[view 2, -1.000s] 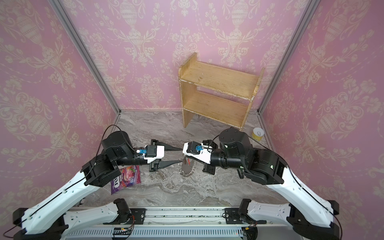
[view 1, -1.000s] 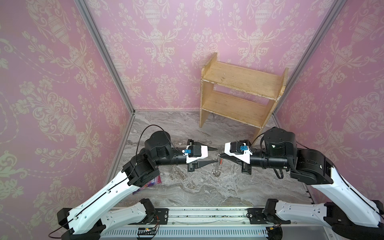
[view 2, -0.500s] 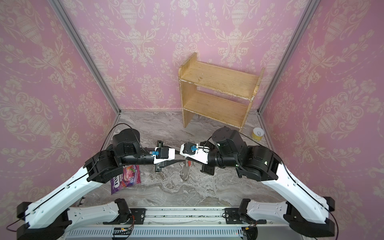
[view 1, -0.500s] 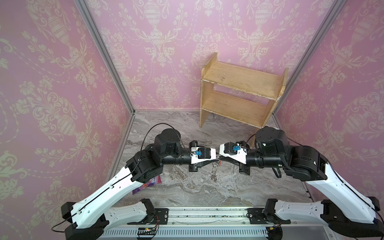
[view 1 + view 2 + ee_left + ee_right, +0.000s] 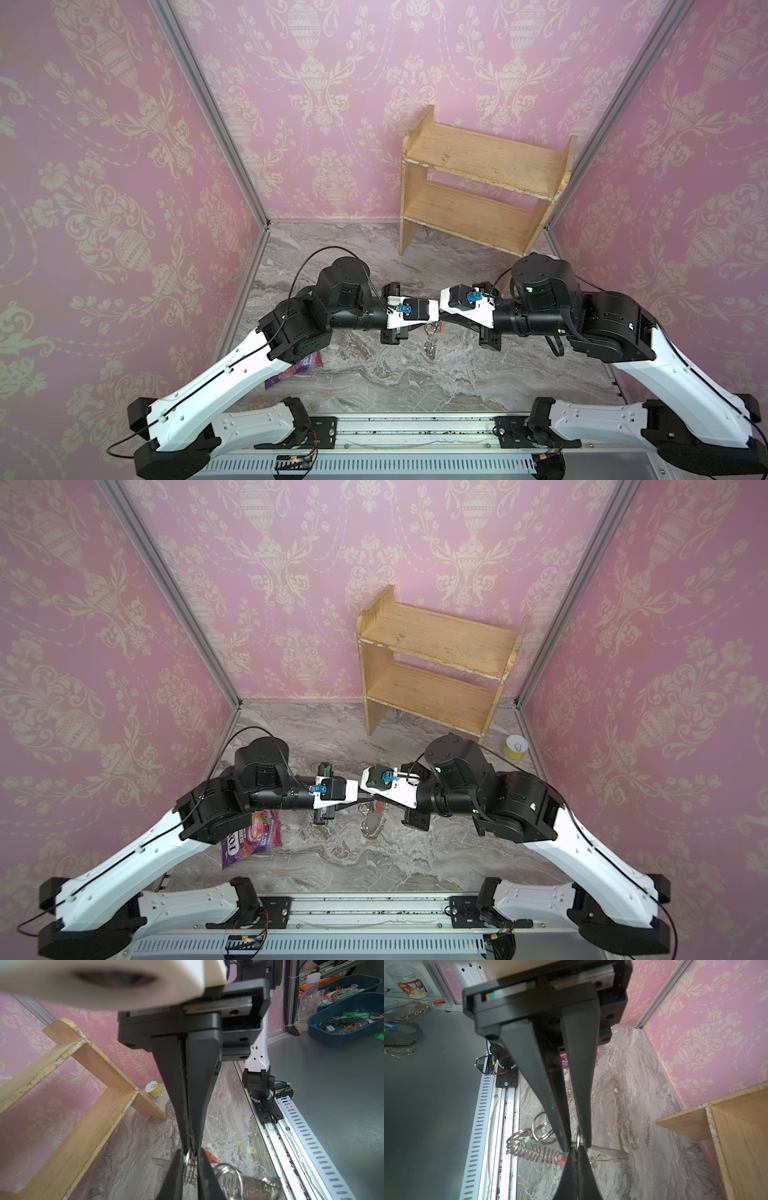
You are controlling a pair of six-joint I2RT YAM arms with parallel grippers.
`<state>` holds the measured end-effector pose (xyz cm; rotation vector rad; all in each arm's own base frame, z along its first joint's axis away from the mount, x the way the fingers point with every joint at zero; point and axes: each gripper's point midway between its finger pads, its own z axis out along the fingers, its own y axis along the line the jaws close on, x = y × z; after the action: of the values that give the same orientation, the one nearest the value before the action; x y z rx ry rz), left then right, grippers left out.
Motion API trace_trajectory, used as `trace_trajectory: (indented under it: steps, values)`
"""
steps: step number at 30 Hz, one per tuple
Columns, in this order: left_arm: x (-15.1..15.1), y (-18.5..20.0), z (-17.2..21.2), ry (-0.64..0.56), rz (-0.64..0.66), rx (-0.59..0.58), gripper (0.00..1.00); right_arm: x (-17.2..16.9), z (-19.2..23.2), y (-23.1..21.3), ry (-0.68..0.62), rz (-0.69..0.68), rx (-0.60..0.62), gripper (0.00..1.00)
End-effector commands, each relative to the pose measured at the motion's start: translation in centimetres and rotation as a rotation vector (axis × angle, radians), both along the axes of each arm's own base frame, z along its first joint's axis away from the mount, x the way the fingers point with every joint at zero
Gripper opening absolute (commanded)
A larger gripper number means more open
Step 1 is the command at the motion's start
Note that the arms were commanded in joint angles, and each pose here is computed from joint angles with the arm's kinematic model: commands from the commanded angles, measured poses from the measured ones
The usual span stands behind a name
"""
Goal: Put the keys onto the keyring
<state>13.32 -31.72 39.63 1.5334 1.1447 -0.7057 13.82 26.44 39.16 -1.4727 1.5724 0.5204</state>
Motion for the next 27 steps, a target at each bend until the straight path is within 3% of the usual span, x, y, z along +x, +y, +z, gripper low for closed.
trace_trajectory:
  steps: [1,11,19,24,27]
  values:
    - [-0.2,0.1,0.7,-0.031,0.000,0.001,0.15,-0.3,2.5,-0.1,-0.044,0.008,0.072,0.00]
    - [-0.5,-0.1,0.7,-0.033,-0.012,0.001,0.00,-0.4,2.6,0.1,-0.042,0.015,0.082,0.00]
    - [-0.6,0.0,0.8,-0.047,-0.012,-0.016,0.00,-0.3,2.4,0.2,-0.033,0.012,0.085,0.00]
    - [-0.7,0.4,1.8,-0.074,-0.004,-0.061,0.00,-0.3,2.1,-0.8,-0.036,-0.017,0.070,0.24]
    - [-0.9,0.5,2.3,-0.085,-0.007,-0.083,0.00,-0.4,1.9,-1.1,-0.032,-0.027,0.069,0.30]
